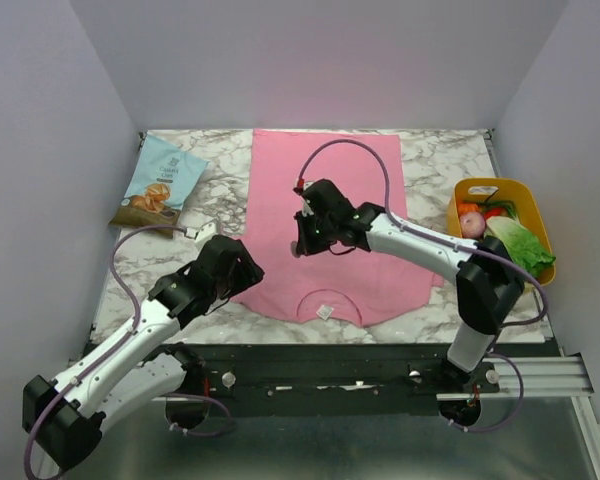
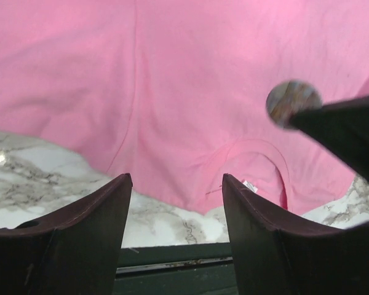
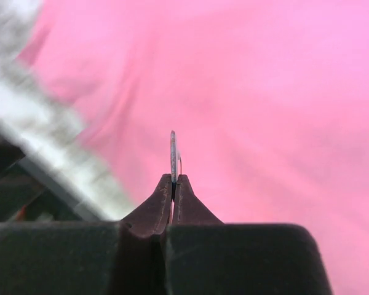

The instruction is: Pin the brooch onto the clothing

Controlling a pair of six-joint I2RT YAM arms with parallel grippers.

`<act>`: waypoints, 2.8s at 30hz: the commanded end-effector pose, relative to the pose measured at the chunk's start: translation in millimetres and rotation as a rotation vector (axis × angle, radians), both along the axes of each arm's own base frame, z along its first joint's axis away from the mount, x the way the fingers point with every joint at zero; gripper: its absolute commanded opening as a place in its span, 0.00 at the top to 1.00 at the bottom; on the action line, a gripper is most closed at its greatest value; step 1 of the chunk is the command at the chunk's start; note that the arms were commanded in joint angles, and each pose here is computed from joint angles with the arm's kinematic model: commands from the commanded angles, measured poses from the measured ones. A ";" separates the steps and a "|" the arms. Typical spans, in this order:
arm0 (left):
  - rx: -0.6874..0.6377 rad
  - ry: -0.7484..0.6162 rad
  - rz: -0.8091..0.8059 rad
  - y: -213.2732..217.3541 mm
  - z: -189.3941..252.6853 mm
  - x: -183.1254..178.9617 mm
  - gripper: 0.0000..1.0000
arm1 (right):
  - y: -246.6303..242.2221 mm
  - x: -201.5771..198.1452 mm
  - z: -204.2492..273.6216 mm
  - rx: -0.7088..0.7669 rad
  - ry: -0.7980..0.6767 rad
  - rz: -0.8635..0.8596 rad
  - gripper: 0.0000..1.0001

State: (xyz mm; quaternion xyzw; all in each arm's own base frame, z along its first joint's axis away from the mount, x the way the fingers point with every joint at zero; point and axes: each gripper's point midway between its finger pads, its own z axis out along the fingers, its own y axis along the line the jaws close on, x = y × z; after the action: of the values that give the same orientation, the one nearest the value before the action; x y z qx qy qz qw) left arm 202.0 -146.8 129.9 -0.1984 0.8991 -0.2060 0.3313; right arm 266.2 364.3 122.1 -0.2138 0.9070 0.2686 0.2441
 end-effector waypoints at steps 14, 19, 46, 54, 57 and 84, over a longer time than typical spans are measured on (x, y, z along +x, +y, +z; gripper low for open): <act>-0.018 -0.180 -0.078 -15.4 29.9 24.6 0.27 | -118.0 129.8 -63.9 -1.137 -0.419 -0.370 0.99; -0.018 -0.180 -0.062 -10.7 24.8 21.6 0.27 | -81.1 108.3 -50.5 -0.949 -0.434 -0.258 0.55; 0.219 0.044 -0.216 -57.1 -59.8 90.1 1.00 | -125.3 74.4 17.1 -0.068 -0.026 -0.272 0.21; 0.211 0.128 -0.206 -48.7 -89.3 68.0 1.00 | -146.9 80.9 13.8 -0.029 -0.008 -0.320 0.16; 0.205 0.156 -0.180 -39.8 -98.6 54.7 1.00 | -149.3 83.7 12.8 -0.022 0.000 -0.330 0.16; 0.152 -0.222 -0.218 -61.2 12.3 109.0 0.52 | -126.2 89.5 -18.7 0.051 0.120 -0.291 0.05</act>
State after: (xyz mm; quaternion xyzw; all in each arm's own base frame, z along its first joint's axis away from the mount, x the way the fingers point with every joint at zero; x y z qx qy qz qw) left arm 270.8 -178.6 101.8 -0.0973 0.9106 -0.1624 0.3675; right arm 347.4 228.7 107.1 -0.0672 0.9397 0.2425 0.2314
